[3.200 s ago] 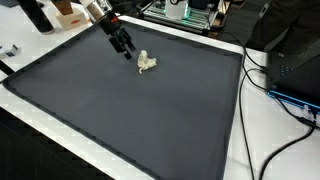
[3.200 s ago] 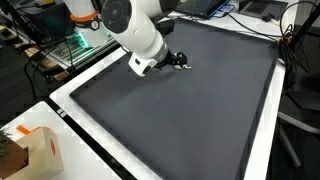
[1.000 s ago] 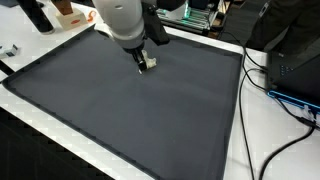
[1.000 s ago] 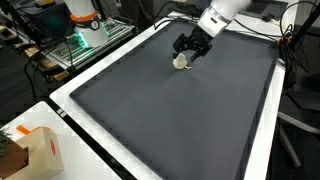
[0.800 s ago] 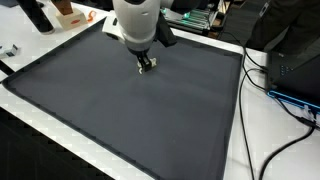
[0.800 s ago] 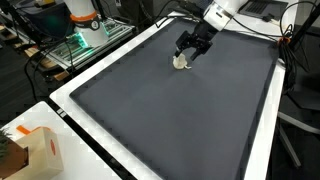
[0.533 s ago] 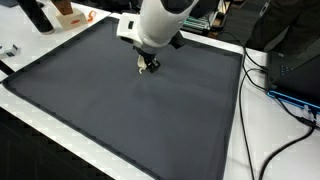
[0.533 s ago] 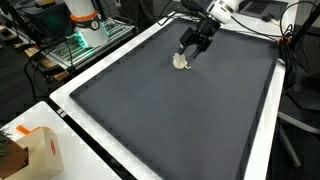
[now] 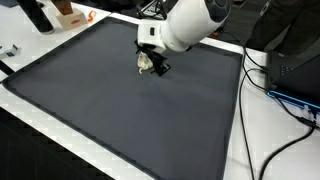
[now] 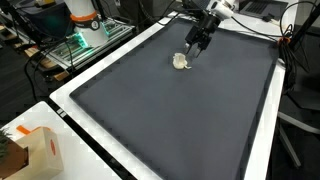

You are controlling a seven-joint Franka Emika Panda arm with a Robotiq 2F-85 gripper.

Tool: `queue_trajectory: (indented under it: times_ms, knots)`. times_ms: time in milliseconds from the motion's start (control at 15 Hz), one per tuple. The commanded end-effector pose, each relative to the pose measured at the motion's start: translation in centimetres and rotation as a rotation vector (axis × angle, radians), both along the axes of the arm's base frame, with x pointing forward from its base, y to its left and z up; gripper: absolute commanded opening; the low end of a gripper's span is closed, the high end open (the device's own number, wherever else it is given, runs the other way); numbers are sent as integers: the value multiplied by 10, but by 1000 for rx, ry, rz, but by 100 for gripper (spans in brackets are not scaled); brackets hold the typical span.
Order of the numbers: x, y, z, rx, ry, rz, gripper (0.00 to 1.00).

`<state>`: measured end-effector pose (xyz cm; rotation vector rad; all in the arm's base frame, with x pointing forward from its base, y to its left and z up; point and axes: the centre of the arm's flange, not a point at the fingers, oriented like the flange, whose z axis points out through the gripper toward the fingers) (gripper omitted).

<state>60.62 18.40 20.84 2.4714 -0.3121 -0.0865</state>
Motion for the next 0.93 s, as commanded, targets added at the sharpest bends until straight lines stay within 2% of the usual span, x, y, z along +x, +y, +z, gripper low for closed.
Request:
queue_trajectory:
  times_ms: [0,400,867]
  knots:
    - [-25,-3,-1,33,-18,93,100]
    - [-48,-7,8,93,-35,201,100]
    - [-75,-20,24,108,45,328,100]
